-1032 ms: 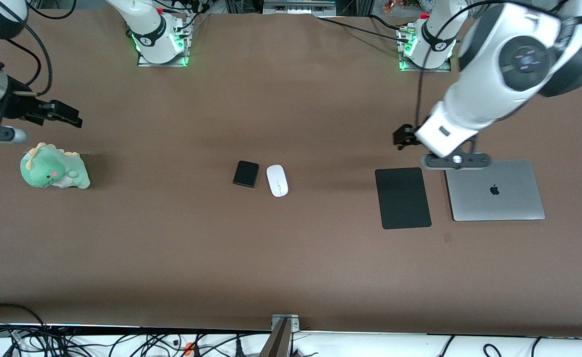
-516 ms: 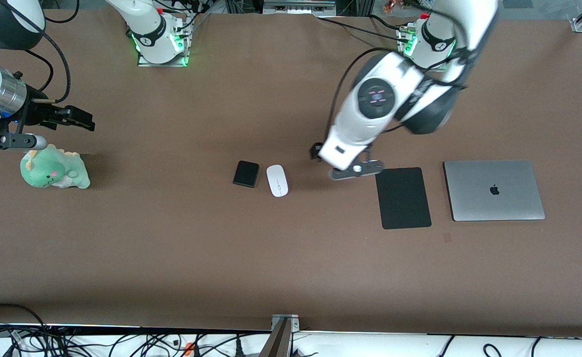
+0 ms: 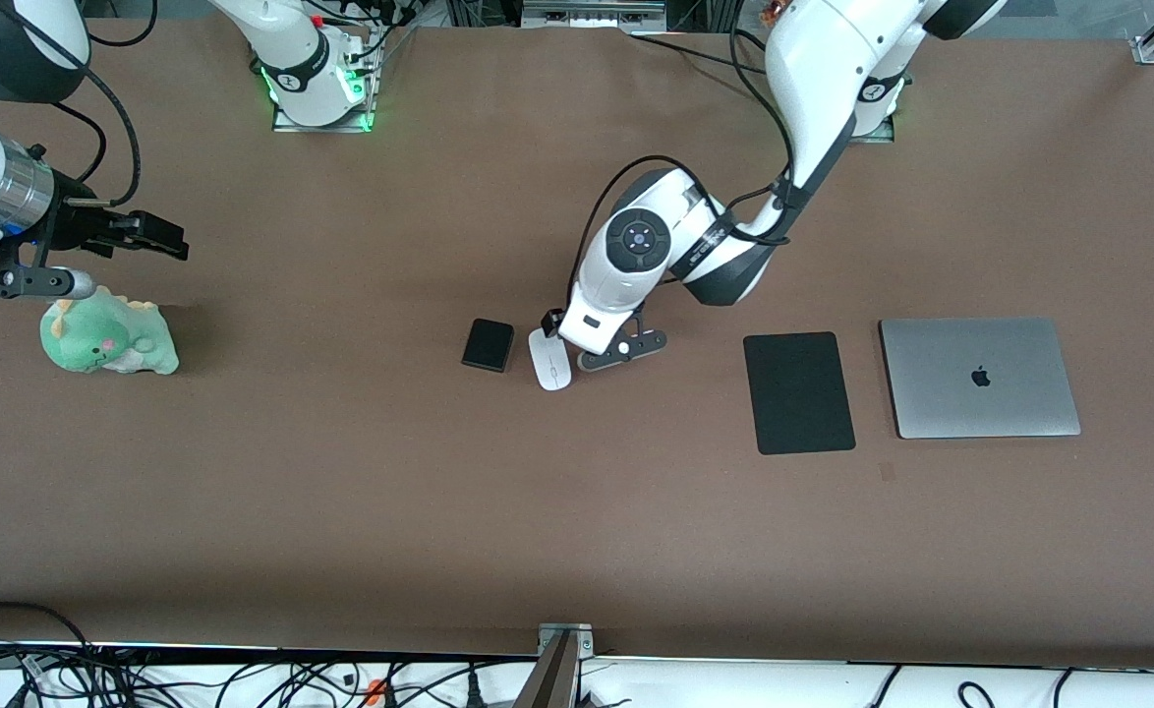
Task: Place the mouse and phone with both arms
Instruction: 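Move the left gripper over the white mouse and lower it, then carry the mouse onto the black pad while the right gripper reaches the phone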
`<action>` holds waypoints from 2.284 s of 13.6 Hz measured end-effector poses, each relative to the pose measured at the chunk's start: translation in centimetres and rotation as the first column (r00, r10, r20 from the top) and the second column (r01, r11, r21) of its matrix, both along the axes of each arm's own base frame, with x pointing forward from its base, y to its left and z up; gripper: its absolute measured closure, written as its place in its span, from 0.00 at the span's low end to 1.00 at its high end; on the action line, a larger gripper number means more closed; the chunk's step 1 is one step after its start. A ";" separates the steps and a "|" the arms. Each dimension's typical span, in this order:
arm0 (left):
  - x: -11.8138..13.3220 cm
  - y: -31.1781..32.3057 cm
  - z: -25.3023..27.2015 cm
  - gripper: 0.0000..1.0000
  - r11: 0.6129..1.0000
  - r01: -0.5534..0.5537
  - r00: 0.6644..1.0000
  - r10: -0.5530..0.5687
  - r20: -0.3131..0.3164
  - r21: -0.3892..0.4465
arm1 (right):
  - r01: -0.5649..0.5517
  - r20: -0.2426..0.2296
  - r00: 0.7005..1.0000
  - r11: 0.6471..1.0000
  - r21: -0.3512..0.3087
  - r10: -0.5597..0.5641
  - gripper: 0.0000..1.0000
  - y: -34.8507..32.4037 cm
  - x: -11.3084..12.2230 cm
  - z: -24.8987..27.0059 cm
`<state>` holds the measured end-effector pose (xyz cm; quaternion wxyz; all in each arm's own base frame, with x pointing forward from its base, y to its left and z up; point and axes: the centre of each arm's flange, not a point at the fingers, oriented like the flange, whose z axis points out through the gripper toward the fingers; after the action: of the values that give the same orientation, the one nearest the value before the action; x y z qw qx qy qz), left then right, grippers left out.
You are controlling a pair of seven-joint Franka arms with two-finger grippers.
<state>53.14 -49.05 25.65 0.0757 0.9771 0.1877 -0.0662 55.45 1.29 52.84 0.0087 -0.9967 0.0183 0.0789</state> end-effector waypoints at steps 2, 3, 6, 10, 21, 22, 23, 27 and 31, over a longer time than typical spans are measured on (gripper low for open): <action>-0.7 -2.3 -1.5 0.00 0.999 -0.013 0.999 0.012 0.032 0.041 | 0.000 0.000 1.000 1.000 0.000 0.000 0.00 0.0 0.0 0.0; -1.2 -3.6 -2.3 0.00 0.998 -0.013 0.999 0.009 0.054 0.064 | 0.000 -0.001 1.000 1.000 0.000 0.000 0.00 0.0 0.0 0.0; -2.0 -6.3 -4.3 0.00 0.996 0.001 0.996 -0.009 0.093 0.087 | 0.000 -0.006 1.000 1.000 0.000 0.000 0.00 0.0 -0.1 0.0; -0.3 -6.0 -6.4 0.00 0.996 -0.019 0.994 0.010 0.110 0.084 | 0.000 -0.015 1.000 1.000 0.000 0.000 0.00 0.0 -0.2 -0.1; 1.4 -5.1 -7.0 0.38 0.994 0.066 0.988 -0.077 0.138 0.082 | 0.000 -0.028 1.000 1.000 -0.001 0.000 0.00 0.0 -0.3 -0.2; 2.2 -4.5 -6.7 0.38 0.995 0.054 0.987 -0.065 0.144 0.079 | 0.000 -0.029 1.000 1.000 -0.001 0.000 0.00 0.0 -0.3 -0.2; 3.6 -3.4 -6.1 0.38 0.996 0.047 0.986 -0.058 0.154 0.075 | 0.001 -0.032 0.999 1.000 -0.001 -0.001 0.00 -0.1 -0.4 -0.2; 10.7 5.6 -2.1 0.38 0.985 0.144 0.974 -0.158 0.160 0.097 | 0.006 -0.045 0.999 1.000 -0.001 -0.006 0.00 -0.3 -0.5 -0.4; 14.2 15.2 0.4 0.38 0.965 0.232 0.958 -0.249 0.145 0.123 | 0.009 -0.060 0.998 1.000 -0.001 -0.009 0.00 -0.6 -0.7 -0.5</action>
<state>67.38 -33.82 26.06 0.0307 0.9974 0.0640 0.0129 54.79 0.73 52.31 0.0079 -0.9937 0.0233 0.1090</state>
